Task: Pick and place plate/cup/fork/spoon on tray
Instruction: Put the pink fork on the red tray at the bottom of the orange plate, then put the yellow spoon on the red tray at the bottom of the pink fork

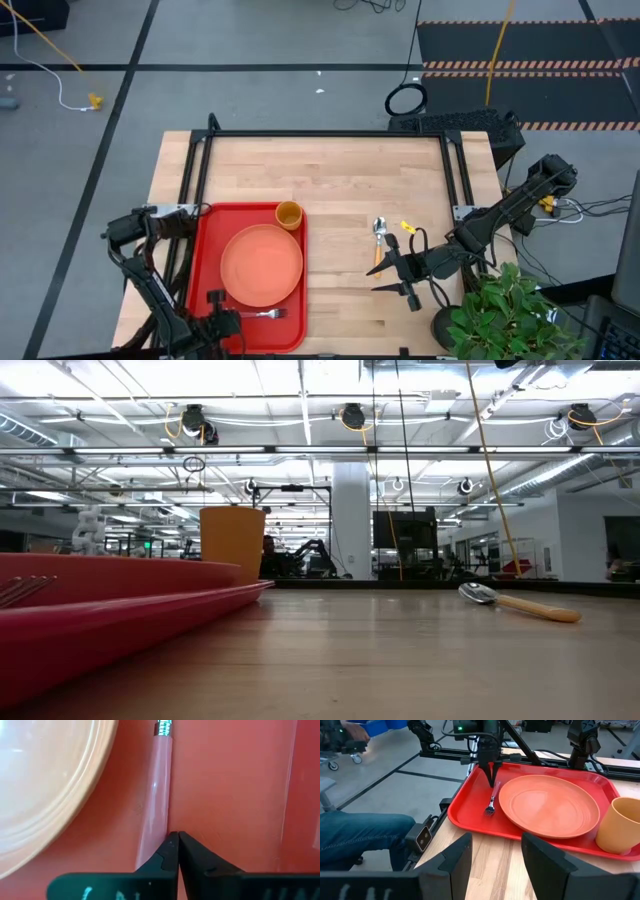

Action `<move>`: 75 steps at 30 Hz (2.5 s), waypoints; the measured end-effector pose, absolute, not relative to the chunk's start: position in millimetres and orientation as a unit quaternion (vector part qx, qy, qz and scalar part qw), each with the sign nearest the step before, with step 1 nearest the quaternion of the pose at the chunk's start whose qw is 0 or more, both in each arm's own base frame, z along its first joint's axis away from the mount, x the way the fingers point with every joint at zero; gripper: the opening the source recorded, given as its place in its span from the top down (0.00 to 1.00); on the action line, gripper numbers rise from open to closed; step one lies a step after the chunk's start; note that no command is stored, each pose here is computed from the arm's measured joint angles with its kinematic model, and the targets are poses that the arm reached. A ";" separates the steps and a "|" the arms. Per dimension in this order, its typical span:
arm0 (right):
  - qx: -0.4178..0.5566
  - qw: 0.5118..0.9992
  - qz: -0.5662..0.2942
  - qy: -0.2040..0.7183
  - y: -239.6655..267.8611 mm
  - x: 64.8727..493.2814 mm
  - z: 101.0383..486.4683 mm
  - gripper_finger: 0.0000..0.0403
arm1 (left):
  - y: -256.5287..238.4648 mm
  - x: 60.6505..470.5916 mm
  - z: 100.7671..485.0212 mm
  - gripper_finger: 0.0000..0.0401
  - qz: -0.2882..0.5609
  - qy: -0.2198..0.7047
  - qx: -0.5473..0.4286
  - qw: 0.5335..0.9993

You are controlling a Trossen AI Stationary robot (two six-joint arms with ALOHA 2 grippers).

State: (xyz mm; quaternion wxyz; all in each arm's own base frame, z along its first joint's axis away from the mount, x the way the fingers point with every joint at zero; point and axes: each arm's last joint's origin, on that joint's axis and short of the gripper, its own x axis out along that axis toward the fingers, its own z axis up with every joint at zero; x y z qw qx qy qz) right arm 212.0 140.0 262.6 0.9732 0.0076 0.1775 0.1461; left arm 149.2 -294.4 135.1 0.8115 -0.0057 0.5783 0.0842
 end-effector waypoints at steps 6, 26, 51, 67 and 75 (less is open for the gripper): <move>0.004 0.973 0.147 0.177 140.0 212.0 262.7 0.59 | -292.2 150.7 134.4 0.98 0.088 0.570 0.008 0.817; -0.015 0.968 0.127 0.215 129.0 208.7 233.8 0.59 | -284.6 151.1 133.8 0.99 0.104 0.567 0.051 0.816; -0.099 0.937 0.097 0.321 48.6 209.5 166.1 0.59 | -257.2 207.1 248.9 0.99 -0.003 0.451 -0.082 0.889; -0.149 0.841 0.214 0.474 24.6 242.1 151.6 0.59 | -216.7 251.3 262.6 0.96 -0.018 0.394 0.078 0.916; -0.201 0.791 0.262 0.516 22.6 241.5 144.3 0.59 | -210.5 254.1 262.0 0.96 -0.021 0.406 0.089 0.909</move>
